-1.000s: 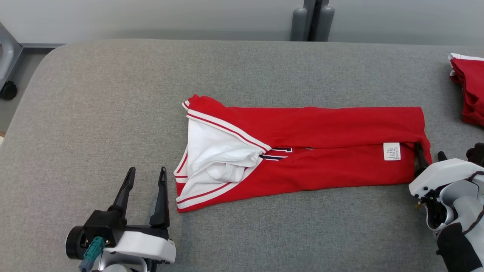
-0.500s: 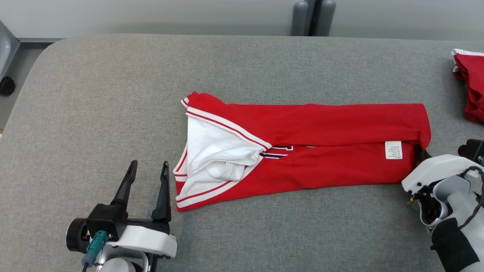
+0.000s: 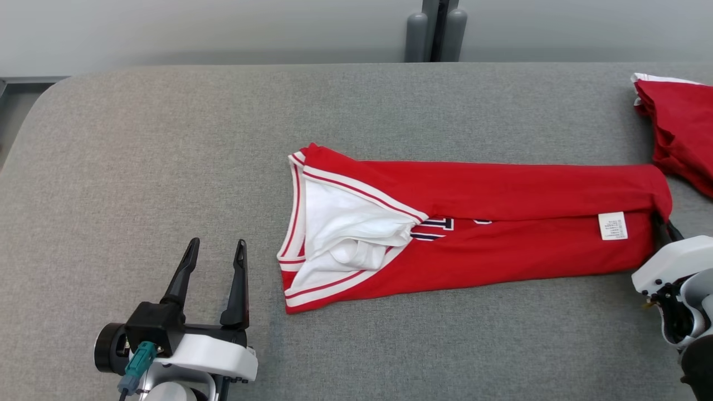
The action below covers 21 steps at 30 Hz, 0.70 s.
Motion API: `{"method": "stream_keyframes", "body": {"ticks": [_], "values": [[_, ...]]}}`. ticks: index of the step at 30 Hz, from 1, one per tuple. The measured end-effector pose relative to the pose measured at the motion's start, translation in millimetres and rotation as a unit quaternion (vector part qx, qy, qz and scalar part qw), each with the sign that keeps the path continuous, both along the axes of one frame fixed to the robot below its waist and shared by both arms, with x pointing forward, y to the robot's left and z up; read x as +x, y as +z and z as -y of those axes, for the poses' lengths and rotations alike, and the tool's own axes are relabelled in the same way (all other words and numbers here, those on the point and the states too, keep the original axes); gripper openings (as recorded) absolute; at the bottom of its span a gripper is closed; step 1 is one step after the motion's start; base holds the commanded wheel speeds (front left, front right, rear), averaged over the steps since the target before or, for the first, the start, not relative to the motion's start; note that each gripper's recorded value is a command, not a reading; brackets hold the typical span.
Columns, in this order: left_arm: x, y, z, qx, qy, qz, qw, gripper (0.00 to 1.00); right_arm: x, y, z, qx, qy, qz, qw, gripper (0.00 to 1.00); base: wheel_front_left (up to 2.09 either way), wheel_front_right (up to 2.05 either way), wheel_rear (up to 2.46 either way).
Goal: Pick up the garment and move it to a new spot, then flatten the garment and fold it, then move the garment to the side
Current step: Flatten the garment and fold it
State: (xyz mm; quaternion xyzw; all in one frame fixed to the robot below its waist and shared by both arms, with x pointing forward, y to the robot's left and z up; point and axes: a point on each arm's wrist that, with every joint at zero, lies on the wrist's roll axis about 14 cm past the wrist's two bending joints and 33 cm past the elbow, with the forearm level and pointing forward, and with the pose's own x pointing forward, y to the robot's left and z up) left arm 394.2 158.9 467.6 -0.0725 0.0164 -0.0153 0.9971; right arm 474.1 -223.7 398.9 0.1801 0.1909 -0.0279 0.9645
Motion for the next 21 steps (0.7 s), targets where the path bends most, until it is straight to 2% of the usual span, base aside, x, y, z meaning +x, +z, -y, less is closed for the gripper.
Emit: {"method": "stream_keyframes", "body": {"ticks": [3,9,16,21], "values": [[0.8,2.5,4.6,-0.001,-0.007,0.004,1.000,1.00,-4.5,8.3,10.7,-0.014,0.005,0.014,1.000,0.00,0.00,0.00,0.00],[-2.8,5.3,7.2,-0.001,-0.011,0.007,1.000,1.00,-4.0,27.0,-5.4,-0.005,0.035,0.049,0.998,0.00,0.00,0.00,0.00],[-11.3,8.9,1.9,-0.005,-0.002,0.010,1.000,1.00,-1.5,52.0,-56.8,0.027,0.103,0.094,0.990,0.00,0.00,0.00,0.00],[-20.2,10.9,-6.8,-0.006,0.014,0.011,1.000,1.00,-0.1,73.2,-97.6,0.039,0.162,0.127,0.978,0.00,0.00,0.00,0.00]]}}
